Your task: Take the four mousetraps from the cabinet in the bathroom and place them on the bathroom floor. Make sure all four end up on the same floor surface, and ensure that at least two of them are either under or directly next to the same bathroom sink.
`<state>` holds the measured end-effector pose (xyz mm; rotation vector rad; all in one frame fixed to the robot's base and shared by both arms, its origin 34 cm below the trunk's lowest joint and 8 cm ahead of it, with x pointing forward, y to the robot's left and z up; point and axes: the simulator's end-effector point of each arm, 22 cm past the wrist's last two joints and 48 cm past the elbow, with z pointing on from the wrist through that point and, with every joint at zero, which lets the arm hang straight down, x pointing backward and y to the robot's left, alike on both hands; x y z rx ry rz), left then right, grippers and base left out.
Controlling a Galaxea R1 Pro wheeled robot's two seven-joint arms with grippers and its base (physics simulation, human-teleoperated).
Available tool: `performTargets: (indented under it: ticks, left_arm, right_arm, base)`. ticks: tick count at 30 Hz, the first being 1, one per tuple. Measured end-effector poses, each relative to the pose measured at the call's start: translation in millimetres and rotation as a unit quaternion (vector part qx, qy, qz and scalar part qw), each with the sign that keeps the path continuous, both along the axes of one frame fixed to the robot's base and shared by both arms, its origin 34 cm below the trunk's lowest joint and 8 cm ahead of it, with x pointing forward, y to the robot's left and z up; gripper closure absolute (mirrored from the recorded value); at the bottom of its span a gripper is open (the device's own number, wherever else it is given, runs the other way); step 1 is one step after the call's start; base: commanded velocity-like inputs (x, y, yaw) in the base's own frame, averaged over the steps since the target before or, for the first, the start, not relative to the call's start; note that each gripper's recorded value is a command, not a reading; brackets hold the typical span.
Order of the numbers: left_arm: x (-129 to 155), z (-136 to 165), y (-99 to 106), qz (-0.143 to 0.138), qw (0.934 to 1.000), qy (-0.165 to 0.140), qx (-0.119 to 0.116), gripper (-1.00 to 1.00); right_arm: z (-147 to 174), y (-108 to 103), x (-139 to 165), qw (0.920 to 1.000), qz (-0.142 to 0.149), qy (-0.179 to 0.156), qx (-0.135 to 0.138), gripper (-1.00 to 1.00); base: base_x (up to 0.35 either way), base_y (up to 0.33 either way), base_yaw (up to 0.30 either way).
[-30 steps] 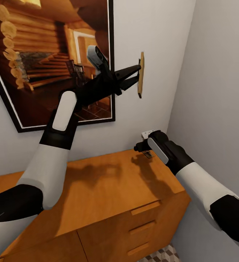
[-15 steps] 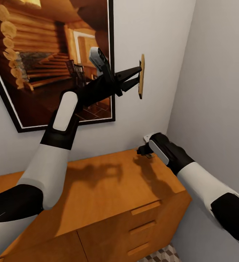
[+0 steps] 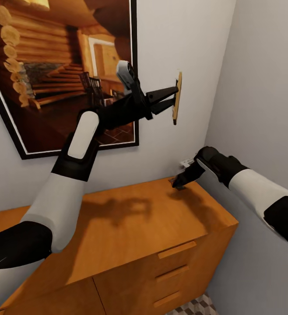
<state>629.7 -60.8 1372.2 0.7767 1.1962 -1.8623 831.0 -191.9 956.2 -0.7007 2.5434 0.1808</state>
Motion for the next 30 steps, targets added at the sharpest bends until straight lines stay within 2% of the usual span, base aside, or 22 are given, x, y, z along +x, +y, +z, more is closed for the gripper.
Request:
performTargets:
  ticks: [7, 19, 24, 30]
  left_arm:
    - [-6, -11, -13, -0.007, 0.9997, -0.004, 0.021, 1.00]
    - [-9, -8, -15, -0.007, 0.9998, -0.011, 0.017, 1.00]
    - [-10, -8, -15, -0.007, 0.9998, -0.012, 0.016, 1.00]
    - [-9, -8, -15, -0.007, 0.9998, -0.012, 0.017, 1.00]
  right_arm:
    - [8, -17, 0, 0.9999, 0.006, 0.002, -0.010, -1.00]
    - [11, -16, 0, 0.9999, 0.010, 0.000, -0.011, -1.00]
    - [11, -16, 0, 1.0000, 0.007, 0.002, -0.003, -1.00]
    - [18, -12, 3, 0.9998, -0.002, -0.001, 0.021, -1.00]
  base:
    - [0.001, 0.000, 0.000]
    - [0.070, -0.031, 0.000]
    - [0.006, -0.003, 0.000]
    - [0.000, 0.000, 0.000]
